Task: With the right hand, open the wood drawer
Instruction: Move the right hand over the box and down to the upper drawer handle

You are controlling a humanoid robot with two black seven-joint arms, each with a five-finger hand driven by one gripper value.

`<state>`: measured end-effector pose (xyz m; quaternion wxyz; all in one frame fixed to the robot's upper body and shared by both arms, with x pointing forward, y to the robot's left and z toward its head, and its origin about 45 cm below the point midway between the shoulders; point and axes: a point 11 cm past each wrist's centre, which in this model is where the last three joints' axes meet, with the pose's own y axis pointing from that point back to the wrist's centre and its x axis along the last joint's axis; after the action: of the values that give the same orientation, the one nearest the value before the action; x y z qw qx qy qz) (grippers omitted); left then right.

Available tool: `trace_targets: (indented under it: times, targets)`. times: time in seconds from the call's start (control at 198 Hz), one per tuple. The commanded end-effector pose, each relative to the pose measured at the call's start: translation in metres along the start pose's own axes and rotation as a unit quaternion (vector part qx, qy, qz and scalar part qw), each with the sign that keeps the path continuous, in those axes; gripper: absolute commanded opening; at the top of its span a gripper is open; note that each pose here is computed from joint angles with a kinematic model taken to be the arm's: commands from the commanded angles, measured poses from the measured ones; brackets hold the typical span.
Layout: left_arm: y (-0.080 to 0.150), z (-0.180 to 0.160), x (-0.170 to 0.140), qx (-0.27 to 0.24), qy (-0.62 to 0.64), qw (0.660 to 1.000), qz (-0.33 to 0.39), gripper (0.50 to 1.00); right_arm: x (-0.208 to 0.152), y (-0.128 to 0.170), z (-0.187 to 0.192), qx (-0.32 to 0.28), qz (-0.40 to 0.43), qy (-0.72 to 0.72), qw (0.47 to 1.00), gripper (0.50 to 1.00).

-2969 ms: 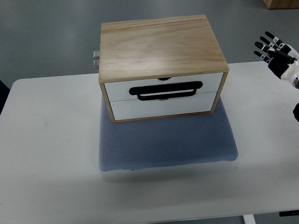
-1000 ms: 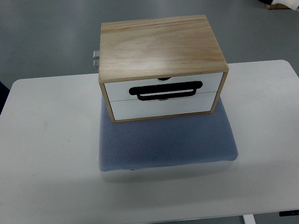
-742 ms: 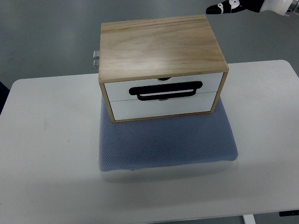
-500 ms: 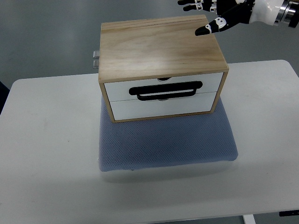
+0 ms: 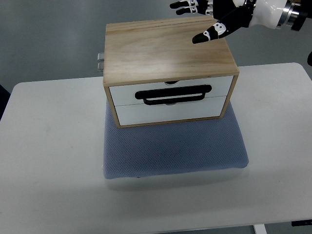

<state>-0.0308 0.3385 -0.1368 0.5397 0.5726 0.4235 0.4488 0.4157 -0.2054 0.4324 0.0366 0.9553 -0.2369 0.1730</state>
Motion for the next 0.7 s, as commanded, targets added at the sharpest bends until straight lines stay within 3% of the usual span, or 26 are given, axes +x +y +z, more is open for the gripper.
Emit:
trace_targets:
  times: [0.0,0.353,0.697]
  targets:
    - [0.000,0.001,0.000,0.000,0.000,1.000,0.001,1.000,-0.008,-0.003,-0.002,0.004,-0.013,-0.001,1.000,0.940]
    - [0.000,0.000,0.000,0.000,0.000,1.000,0.000,1.000,-0.054,-0.017,-0.004,0.010,-0.083,-0.003,0.997,0.938]
    - [0.000,0.000,0.000,0.000,0.001,1.000,0.000,1.000,-0.089,-0.032,0.020,-0.044,-0.136,0.017,0.990,0.938]
